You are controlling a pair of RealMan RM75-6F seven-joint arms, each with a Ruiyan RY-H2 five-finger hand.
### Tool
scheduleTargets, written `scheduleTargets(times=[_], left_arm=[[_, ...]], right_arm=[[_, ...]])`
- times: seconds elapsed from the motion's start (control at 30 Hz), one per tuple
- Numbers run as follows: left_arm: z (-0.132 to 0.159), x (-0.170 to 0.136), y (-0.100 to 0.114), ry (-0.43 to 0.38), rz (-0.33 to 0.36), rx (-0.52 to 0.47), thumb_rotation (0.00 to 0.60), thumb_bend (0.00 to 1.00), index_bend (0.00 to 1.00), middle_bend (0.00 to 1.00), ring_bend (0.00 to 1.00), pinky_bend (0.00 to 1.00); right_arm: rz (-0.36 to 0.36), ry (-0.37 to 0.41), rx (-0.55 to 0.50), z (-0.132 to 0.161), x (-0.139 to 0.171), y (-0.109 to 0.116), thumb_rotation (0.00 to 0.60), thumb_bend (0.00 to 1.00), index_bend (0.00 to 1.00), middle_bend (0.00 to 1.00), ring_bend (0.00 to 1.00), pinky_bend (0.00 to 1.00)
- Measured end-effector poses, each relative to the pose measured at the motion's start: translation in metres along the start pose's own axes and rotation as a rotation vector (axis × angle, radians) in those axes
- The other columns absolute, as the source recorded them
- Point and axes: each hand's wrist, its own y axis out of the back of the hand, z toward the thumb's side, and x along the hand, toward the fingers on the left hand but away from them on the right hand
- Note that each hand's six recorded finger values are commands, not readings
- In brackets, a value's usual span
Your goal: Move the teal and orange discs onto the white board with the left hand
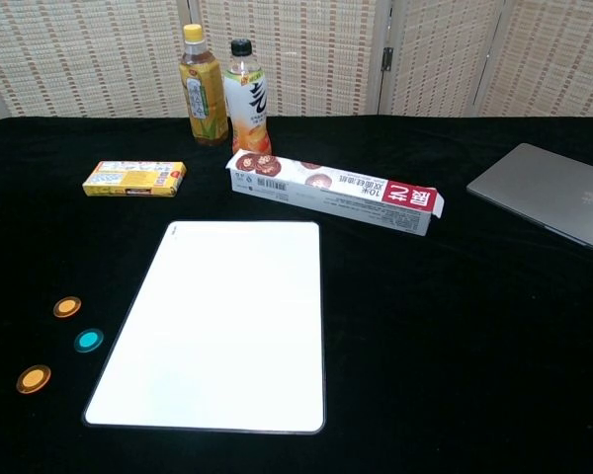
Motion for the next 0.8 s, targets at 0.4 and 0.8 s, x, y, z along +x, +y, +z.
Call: scheduleTargets(times=[0.4,0.8], left_arm=[[0.005,0.001,0.004,-0.016,0.006,-0.020,0.600,0.41,0.51,0.15,0.08,0.00],[0.053,0.026,0.051,-0.166,0.082,-0.043,0.600,0.42,0.51,0.15,0.08,0.00]], right_arm=[[0.000,-0.002,0.000,-0.001,0.000,0.000,0.600,0.48,0.00,0.00,0.01,0.00],[-0.002,-0.008,-0.001,-0.004,0.000,0.000,0.600,0.48,0.00,0.00,0.01,0.00]])
